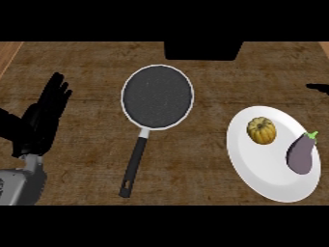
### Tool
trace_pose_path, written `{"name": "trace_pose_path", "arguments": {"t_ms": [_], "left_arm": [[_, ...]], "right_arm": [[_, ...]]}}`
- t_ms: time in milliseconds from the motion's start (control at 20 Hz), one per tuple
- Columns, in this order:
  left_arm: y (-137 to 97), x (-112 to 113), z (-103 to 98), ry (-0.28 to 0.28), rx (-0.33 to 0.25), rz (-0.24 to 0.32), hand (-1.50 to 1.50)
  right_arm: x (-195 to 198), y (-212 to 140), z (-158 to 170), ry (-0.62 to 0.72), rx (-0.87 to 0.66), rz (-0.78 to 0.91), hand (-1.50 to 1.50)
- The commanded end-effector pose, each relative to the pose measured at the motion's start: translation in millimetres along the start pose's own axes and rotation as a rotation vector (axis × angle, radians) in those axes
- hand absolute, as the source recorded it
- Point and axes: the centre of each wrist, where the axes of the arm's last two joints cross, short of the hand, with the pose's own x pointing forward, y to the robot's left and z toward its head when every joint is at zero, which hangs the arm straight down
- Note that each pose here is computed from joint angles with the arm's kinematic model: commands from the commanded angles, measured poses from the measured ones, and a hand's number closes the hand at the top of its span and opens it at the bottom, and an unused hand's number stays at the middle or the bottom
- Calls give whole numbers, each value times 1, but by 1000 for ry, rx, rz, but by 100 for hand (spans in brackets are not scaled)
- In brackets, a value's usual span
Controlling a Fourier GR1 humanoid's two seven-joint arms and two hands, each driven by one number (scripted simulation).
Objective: Pick the squash from the plate and place it in the pan
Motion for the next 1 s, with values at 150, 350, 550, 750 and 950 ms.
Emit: {"name": "trace_pose_path", "arguments": {"t_ms": [150,350,550,750,950], "left_arm": [[4,-6,5,9,18,20,0],[13,-12,1,11,15,9,0],[1,-1,1,7,22,5,0],[11,3,4,-4,7,5,0],[8,-13,23,16,12,3,0]], "right_arm": [[34,11,-11,11,116,112,-150],[62,4,-11,57,92,250,-150],[61,14,1,97,83,303,-150],[93,34,-14,92,54,278,-150],[111,18,-26,67,50,256,-150]]}}
